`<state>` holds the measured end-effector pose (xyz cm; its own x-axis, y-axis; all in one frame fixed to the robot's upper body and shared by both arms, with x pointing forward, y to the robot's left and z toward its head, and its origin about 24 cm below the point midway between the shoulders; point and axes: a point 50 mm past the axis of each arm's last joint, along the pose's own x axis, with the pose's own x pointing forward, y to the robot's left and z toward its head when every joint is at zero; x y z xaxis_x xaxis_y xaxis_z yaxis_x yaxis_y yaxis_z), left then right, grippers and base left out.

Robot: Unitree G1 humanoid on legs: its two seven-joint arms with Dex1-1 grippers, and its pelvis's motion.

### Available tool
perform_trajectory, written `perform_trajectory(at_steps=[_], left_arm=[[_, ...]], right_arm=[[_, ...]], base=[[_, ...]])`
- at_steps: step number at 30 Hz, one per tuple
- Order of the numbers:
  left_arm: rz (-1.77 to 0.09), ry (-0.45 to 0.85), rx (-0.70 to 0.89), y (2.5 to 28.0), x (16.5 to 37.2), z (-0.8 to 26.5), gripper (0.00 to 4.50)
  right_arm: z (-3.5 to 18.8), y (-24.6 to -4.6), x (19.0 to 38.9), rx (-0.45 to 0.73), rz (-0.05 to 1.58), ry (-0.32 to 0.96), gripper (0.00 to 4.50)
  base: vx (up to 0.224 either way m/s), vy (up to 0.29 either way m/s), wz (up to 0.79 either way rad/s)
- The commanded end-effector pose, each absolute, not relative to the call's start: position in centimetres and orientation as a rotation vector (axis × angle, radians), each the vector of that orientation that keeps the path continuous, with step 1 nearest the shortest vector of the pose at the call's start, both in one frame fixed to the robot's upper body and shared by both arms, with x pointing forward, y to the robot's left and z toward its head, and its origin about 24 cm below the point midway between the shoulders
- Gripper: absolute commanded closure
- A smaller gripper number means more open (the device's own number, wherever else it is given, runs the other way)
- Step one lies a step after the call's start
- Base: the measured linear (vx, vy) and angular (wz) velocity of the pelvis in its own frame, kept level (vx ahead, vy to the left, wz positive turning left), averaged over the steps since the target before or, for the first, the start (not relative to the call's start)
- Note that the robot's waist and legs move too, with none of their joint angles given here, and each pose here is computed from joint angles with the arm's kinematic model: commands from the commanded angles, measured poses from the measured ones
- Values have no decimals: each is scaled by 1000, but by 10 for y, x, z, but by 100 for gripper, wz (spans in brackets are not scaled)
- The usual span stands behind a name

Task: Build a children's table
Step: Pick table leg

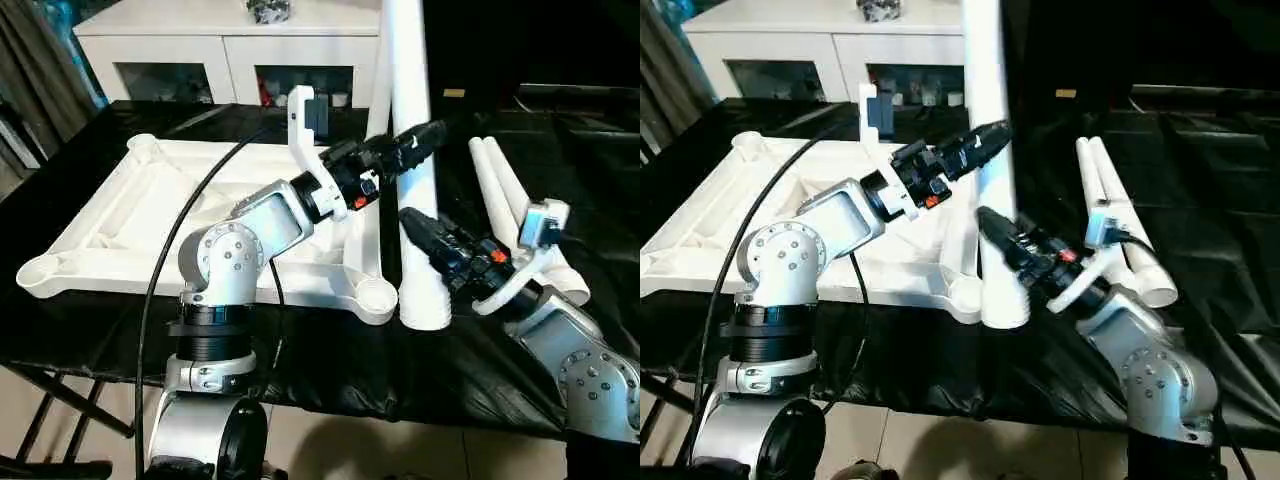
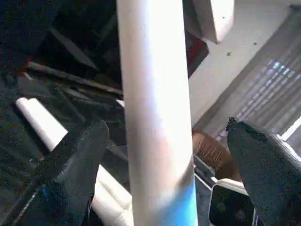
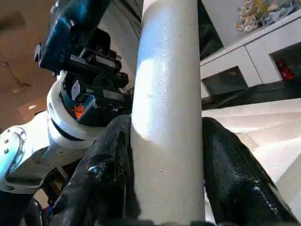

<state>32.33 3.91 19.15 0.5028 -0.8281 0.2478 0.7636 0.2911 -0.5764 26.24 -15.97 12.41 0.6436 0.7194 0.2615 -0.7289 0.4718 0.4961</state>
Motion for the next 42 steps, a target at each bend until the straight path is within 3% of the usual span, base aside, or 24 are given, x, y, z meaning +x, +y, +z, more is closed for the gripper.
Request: perform_trajectory(at_steps=[1, 8, 9, 10, 15, 23, 31, 32, 40, 41, 42], left_arm=[[-1054, 114, -745, 37, 321, 189, 0], [-1019, 151, -724, 34, 320, 188, 0], [-1016, 154, -724, 34, 320, 188, 26], [-977, 182, -735, 32, 323, 185, 33], [-884, 226, -753, 30, 327, 177, 77], [-685, 205, -759, 29, 337, 172, 135], [-606, 196, -792, 31, 342, 169, 191], [-587, 187, -789, 33, 343, 169, 215], [-618, 163, -800, 32, 339, 172, 259], [-620, 160, -793, 32, 339, 172, 265], [-623, 157, -787, 32, 339, 172, 265]], right_arm=[[133, -157, 263, 572, 895, -33, 268], [137, -138, 267, 364, 882, 13, 268], [137, -137, 268, 359, 878, 15, 268], [134, -131, 278, 275, 778, 27, 268], [136, -125, 285, 278, 713, 14, 268], [142, -92, 277, 182, 767, -13, 268], [144, -89, 276, 114, 739, -19, 268], [144, -89, 277, 101, 730, -18, 268], [146, -85, 279, 118, 759, -14, 268], [146, -85, 280, 145, 766, -9, 198], [146, -86, 280, 166, 769, -6, 198]], base=[[0, 0, 0], [0, 0, 0], [0, 0, 0], [0, 0, 0], [0, 0, 0], [0, 0, 0], [0, 0, 0], [0, 0, 0], [0, 0, 0], [0, 0, 0], [0, 0, 0]])
